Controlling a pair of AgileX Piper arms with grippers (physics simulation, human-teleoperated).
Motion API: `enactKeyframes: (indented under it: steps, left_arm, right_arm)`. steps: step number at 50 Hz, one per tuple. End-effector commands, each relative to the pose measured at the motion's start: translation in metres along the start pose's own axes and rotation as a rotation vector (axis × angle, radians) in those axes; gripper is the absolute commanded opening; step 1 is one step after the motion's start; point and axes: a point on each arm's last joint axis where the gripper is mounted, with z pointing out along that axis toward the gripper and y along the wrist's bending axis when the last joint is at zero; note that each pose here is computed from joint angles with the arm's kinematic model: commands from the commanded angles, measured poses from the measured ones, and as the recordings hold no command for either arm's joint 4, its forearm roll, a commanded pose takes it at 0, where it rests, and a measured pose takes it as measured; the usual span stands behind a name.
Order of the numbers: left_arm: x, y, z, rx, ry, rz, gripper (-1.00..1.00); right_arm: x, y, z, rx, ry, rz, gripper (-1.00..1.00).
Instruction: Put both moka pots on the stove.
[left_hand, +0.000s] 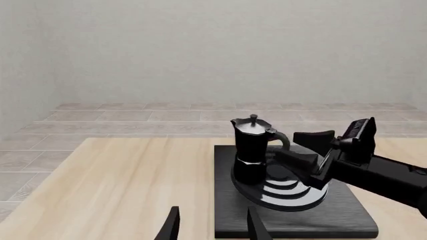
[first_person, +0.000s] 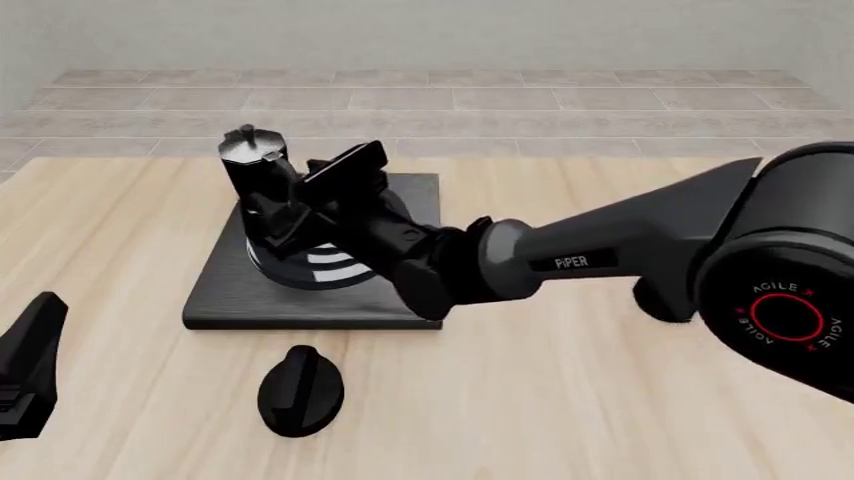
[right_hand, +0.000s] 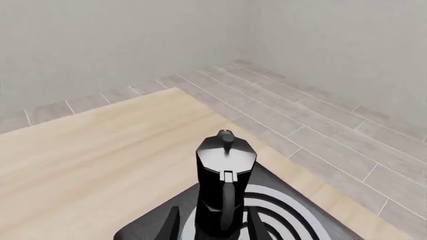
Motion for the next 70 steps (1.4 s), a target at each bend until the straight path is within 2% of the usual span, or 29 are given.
enactKeyframes:
  steps: [1, 8, 23, 25, 27, 28, 30, 32, 34, 39, 45, 50, 57, 59, 67, 69, 70]
  left_arm:
    - [0.000, 0.000, 0.000, 0.000, 0.000, 0.000, 1.00]
    - [0.000, 0.000, 0.000, 0.000, 0.000, 0.000, 1.00]
    - [0.000, 0.000, 0.000, 0.000, 0.000, 0.000, 1.00]
    - [0.000, 0.000, 0.000, 0.000, 0.000, 0.000, 1.00]
    - [0.000, 0.000, 0.000, 0.000, 0.000, 0.000, 1.00]
    - [0.000, 0.000, 0.000, 0.000, 0.000, 0.000, 1.00]
    - [0.000, 0.000, 0.000, 0.000, 0.000, 0.000, 1.00]
    - [0.000, 0.000, 0.000, 0.000, 0.000, 0.000, 1.00]
    - [0.000, 0.000, 0.000, 0.000, 0.000, 0.000, 1.00]
    - [0.000, 0.000, 0.000, 0.000, 0.000, 0.000, 1.00]
    - [0.000, 0.000, 0.000, 0.000, 0.000, 0.000, 1.00]
    - [0.000, 0.000, 0.000, 0.000, 0.000, 0.000, 1.00]
    - [0.000, 0.000, 0.000, 0.000, 0.000, 0.000, 1.00]
    - [0.000, 0.000, 0.000, 0.000, 0.000, 0.000, 1.00]
    - [0.000, 0.000, 0.000, 0.000, 0.000, 0.000, 1.00]
    - [0.000, 0.000, 0.000, 0.000, 0.000, 0.000, 1.00]
    - [0.000, 0.000, 0.000, 0.000, 0.000, 0.000, 1.00]
  right_arm:
    - [-0.007, 0.000, -0.009, -0.001, 0.000, -0.005, 1.00]
    - [-0.010, -0.006, -0.014, 0.012, -0.010, -0.012, 1.00]
    - [-0.030, -0.008, -0.037, 0.016, -0.040, -0.003, 1.00]
    - [-0.033, -0.009, -0.042, 0.020, -0.052, -0.017, 1.00]
    - [-0.033, -0.004, -0.050, 0.012, -0.069, -0.063, 1.00]
    - [-0.031, -0.007, -0.049, 0.017, -0.055, -0.041, 1.00]
    - [-0.031, -0.012, -0.053, 0.029, -0.058, -0.068, 1.00]
    - [-0.034, -0.013, -0.057, 0.032, -0.065, -0.059, 1.00]
    - [-0.044, -0.023, -0.064, 0.055, -0.077, -0.050, 1.00]
    - [-0.056, -0.029, -0.075, 0.070, -0.089, -0.048, 1.00]
    - [-0.054, -0.031, -0.084, 0.078, -0.086, -0.057, 1.00]
    - [-0.062, -0.038, -0.097, 0.099, -0.103, -0.064, 1.00]
    - [-0.069, -0.059, -0.112, 0.159, -0.126, -0.063, 1.00]
    - [-0.073, -0.069, -0.123, 0.192, -0.142, -0.049, 1.00]
    - [-0.080, -0.090, -0.161, 0.276, -0.171, -0.049, 1.00]
    - [-0.082, -0.097, -0.175, 0.303, -0.182, -0.020, 1.00]
    - [-0.082, -0.097, -0.179, 0.308, -0.181, -0.029, 1.00]
